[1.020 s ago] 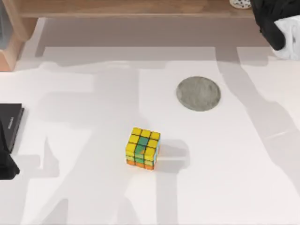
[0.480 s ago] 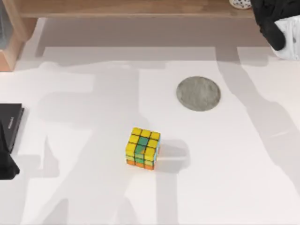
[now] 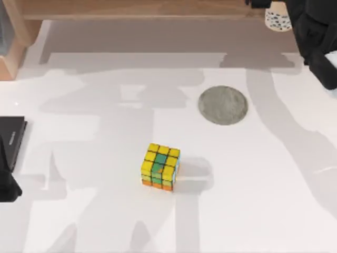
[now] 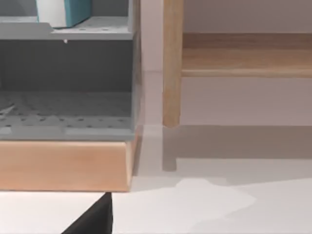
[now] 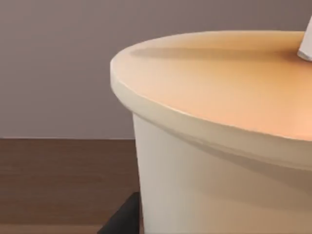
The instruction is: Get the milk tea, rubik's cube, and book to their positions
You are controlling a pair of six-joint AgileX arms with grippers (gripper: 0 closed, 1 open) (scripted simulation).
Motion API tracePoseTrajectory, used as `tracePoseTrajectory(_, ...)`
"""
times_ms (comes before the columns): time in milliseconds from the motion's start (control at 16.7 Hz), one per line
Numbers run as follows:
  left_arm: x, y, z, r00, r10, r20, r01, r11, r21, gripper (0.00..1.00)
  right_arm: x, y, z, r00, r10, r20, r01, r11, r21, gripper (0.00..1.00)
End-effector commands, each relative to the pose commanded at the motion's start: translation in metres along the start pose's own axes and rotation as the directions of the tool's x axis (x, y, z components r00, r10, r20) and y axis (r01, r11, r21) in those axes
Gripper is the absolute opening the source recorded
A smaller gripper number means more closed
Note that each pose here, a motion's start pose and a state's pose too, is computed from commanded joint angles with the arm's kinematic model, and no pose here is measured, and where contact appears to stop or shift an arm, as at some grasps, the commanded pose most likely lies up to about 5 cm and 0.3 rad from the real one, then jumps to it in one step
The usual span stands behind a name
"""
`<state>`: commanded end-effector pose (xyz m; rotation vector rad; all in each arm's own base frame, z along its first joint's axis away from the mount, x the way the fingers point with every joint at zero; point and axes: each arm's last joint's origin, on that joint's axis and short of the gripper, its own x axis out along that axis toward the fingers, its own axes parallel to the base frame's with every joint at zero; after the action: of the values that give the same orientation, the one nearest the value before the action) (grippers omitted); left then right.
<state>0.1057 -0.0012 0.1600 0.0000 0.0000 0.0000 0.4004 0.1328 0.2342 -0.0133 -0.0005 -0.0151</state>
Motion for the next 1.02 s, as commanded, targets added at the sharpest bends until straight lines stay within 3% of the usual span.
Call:
tracePoseTrajectory(540, 0.0, 0.0, 0.0, 1.0, 0.0, 0.0, 0.0, 1.0, 0.0, 1.0, -0.015, 0.012, -0.004, 1.0, 0.01, 0.015, -0.01, 1.0, 0.004, 0.0)
tracePoseTrajectory(1020, 0.0, 0.0, 0.0, 1.0, 0.0, 0.0, 0.0, 1.0, 0.0, 1.0, -0.052, 0.079, -0.094, 1.0, 0.001, 0.006, -0.001, 1.0, 0.006, 0.0)
